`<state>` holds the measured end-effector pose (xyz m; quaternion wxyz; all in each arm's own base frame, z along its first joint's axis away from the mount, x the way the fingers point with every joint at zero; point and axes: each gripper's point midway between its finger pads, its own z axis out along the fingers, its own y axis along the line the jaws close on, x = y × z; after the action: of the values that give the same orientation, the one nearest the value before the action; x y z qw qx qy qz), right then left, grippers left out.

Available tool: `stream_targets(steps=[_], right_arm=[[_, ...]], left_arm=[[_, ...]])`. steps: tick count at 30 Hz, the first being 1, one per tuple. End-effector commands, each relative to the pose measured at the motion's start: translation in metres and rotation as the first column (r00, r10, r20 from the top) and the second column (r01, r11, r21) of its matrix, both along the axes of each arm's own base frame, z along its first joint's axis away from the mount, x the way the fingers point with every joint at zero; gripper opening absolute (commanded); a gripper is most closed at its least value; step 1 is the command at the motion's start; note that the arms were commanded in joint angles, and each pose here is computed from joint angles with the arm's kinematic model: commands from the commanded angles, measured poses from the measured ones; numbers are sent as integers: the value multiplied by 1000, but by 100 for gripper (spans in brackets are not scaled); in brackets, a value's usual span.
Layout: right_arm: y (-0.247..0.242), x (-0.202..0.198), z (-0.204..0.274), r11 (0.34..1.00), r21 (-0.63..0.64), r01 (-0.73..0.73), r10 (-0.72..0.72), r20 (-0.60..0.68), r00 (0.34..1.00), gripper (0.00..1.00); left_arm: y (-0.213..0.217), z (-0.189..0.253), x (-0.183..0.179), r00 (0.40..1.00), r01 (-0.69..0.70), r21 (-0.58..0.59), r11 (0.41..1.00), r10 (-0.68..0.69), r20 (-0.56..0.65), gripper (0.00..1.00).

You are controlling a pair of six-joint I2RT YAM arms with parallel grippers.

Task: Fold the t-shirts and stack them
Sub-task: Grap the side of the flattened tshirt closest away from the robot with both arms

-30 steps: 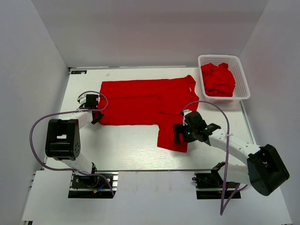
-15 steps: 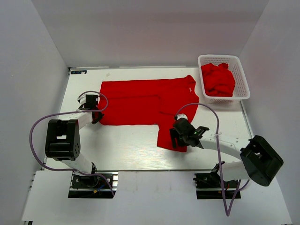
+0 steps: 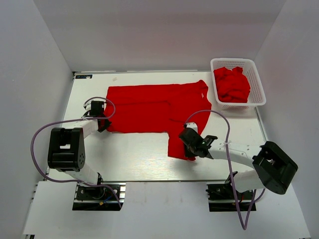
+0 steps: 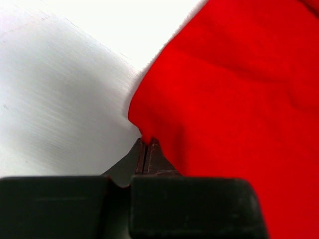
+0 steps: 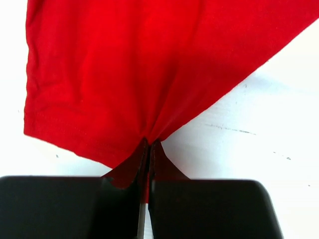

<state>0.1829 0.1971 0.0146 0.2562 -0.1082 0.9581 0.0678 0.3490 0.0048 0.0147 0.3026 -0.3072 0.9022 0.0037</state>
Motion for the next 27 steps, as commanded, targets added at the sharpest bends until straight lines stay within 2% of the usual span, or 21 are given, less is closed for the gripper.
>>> stream_targets(steps=[1,5,11,17,21,22,23,27], right_arm=[[-6,-15,-1,997,-27,-71,70,-47,996,0],[5,19,29,999,-20,-30,31,75,997,0],[9,64,44,999,-10,46,-44,136,990,0],[19,119,77,996,63,60,-73,229,971,0],[19,149,88,994,74,80,-96,248,964,0],[23,159,100,992,94,81,-103,270,957,0],[16,167,99,992,87,95,-115,267,957,0],[9,192,99,988,81,133,-151,273,950,0]], left_arm=[[-15,-20,-41,987,56,-66,996,-65,-146,0],[-17,-12,-34,988,79,-68,995,-87,-127,0],[-20,2,-17,989,97,-79,992,-105,-106,0],[-20,13,3,988,115,-69,991,-122,-93,0],[-20,20,15,988,115,-69,991,-122,-96,0],[-20,30,26,990,118,-66,991,-122,-64,0],[-18,28,24,989,110,-58,992,-115,-89,0],[-14,45,49,994,97,-29,995,-99,-52,0]])
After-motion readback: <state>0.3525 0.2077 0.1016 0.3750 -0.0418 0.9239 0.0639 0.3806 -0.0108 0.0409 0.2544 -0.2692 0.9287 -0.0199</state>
